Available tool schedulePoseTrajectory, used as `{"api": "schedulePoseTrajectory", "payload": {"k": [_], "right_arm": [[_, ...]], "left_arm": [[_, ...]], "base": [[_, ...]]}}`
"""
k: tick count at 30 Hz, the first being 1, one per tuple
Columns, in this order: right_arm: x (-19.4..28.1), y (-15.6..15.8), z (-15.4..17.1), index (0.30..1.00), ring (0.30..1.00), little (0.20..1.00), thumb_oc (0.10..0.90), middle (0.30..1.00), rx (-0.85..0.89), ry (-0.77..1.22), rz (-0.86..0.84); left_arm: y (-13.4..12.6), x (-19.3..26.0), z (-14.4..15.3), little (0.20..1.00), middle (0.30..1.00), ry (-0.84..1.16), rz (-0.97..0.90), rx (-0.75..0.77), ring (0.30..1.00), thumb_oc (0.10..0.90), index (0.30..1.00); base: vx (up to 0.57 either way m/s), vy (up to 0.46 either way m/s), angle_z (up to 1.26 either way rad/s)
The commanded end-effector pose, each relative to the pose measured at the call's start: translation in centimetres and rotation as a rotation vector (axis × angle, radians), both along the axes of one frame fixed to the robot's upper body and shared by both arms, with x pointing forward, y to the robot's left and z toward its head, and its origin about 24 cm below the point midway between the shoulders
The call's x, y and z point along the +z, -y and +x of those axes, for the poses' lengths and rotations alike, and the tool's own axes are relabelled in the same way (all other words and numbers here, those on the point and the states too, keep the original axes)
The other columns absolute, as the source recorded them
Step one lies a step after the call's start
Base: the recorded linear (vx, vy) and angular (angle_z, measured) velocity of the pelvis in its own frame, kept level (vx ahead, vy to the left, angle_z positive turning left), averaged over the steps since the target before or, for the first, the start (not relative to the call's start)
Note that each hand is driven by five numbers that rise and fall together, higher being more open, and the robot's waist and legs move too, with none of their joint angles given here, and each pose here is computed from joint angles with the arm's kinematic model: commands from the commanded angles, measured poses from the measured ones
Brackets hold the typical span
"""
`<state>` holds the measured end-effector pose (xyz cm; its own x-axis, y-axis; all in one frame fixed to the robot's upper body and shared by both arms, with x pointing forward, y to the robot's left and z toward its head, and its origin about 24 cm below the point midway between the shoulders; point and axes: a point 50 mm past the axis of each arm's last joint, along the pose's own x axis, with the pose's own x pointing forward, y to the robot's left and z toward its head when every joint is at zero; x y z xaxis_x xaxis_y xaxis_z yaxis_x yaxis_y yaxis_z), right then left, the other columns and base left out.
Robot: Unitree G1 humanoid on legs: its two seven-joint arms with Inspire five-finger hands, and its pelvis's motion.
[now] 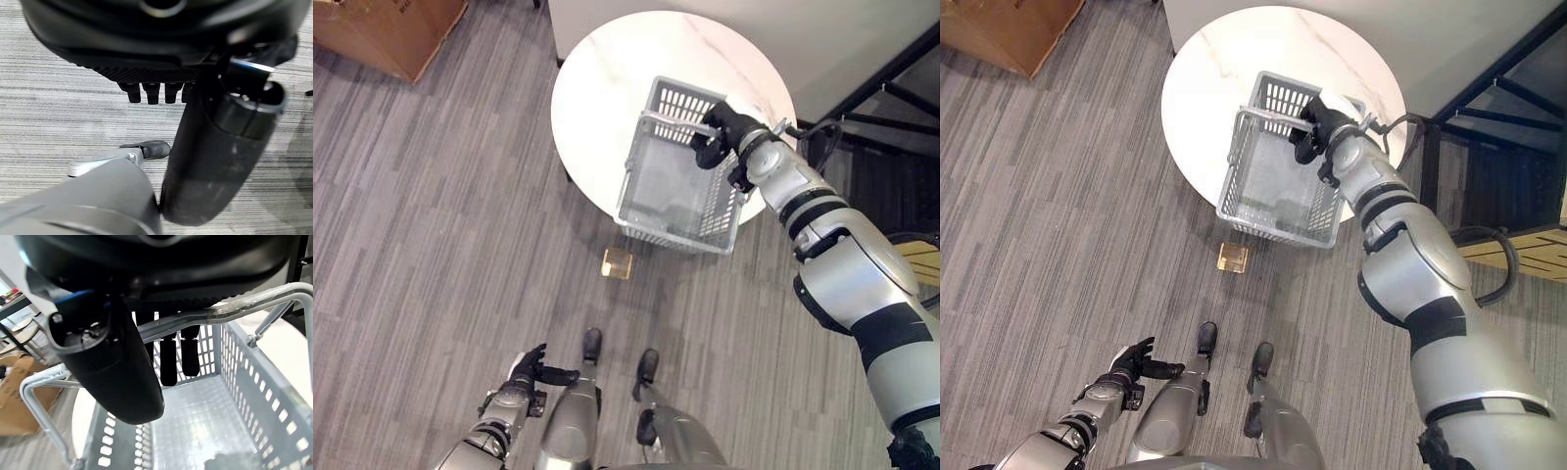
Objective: Get the vegetables into the basket
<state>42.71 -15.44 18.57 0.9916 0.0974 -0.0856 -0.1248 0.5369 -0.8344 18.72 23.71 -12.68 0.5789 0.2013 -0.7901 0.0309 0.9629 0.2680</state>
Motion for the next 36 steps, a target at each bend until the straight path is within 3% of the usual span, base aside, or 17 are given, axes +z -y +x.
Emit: {"api": "schedulePoseTrajectory", "payload": {"k": [1, 2, 4, 6, 16, 18, 20, 25, 28, 31, 36], "right_arm": [[2.6, -2.2, 0.2, 0.300, 0.300, 0.300, 0.400, 0.300, 0.094, 0.087, 0.003], [2.2, -3.0, -0.1, 0.300, 0.300, 0.300, 0.400, 0.300, 0.144, 0.089, -0.015], [2.8, -5.0, -1.3, 0.300, 0.300, 0.300, 0.400, 0.300, 0.308, 0.155, -0.228], [2.1, -4.3, -2.9, 0.300, 0.300, 0.300, 0.400, 0.300, 0.380, 0.180, -0.264], [0.0, -1.0, -8.0, 0.300, 0.300, 0.300, 0.400, 0.300, 0.483, 0.195, -0.167], [-1.4, 3.0, -10.3, 0.300, 0.300, 0.300, 0.400, 0.300, 0.414, 0.156, -0.128], [-1.6, 3.9, -10.8, 0.300, 0.300, 0.300, 0.400, 0.300, 0.392, 0.146, -0.129], [-5.5, 10.4, -14.3, 0.300, 0.300, 0.300, 0.400, 0.300, 0.153, 0.055, -0.068], [-7.6, 12.4, -15.3, 0.300, 0.300, 0.300, 0.400, 0.300, 0.052, -0.001, -0.024], [-12.4, 16.3, -18.2, 0.300, 0.300, 0.300, 0.400, 0.300, -0.162, -0.147, 0.007], [-16.0, 18.9, -20.4, 0.300, 0.300, 0.300, 0.400, 0.300, -0.369, -0.207, 0.051]], "left_arm": [[-1.7, -1.2, -3.4, 1.000, 1.000, -0.138, 0.075, -0.040, 1.000, 0.900, 1.000], [-1.7, -1.4, -4.0, 1.000, 1.000, -0.160, 0.077, -0.040, 1.000, 0.900, 1.000], [-2.0, -1.9, -5.4, 1.000, 1.000, -0.217, 0.077, -0.042, 1.000, 0.900, 1.000], [-1.5, -2.4, -6.8, 1.000, 1.000, -0.259, 0.053, -0.023, 1.000, 0.900, 1.000], [0.1, -3.4, -8.9, 1.000, 1.000, -0.326, 0.023, -0.058, 1.000, 0.900, 1.000], [0.8, -3.6, -9.1, 1.000, 1.000, -0.339, 0.016, -0.098, 1.000, 0.900, 1.000], [0.8, -3.7, -9.2, 1.000, 1.000, -0.344, 0.014, -0.107, 1.000, 0.900, 1.000], [1.1, -4.0, -10.2, 1.000, 1.000, -0.377, 0.003, -0.126, 1.000, 0.900, 1.000], [1.4, -4.1, -10.6, 1.000, 1.000, -0.392, 0.001, -0.148, 1.000, 0.900, 1.000], [1.6, -4.2, -10.7, 1.000, 1.000, -0.397, -0.006, -0.149, 1.000, 0.900, 1.000], [1.8, -4.1, -10.3, 1.000, 1.000, -0.378, -0.004, -0.152, 1.000, 0.900, 1.000]], "base": [[0.00, -0.001, -0.25], [0.00, 0.001, -0.25], [-0.02, -0.003, -0.20], [0.00, -0.012, -0.43], [-0.03, -0.042, -0.18], [-0.05, -0.072, -0.14], [-0.02, -0.039, 0.04], [-0.01, -0.021, -0.03], [-0.01, -0.001, -0.07], [0.00, 0.009, -0.08], [-0.01, 0.024, -0.03]]}}
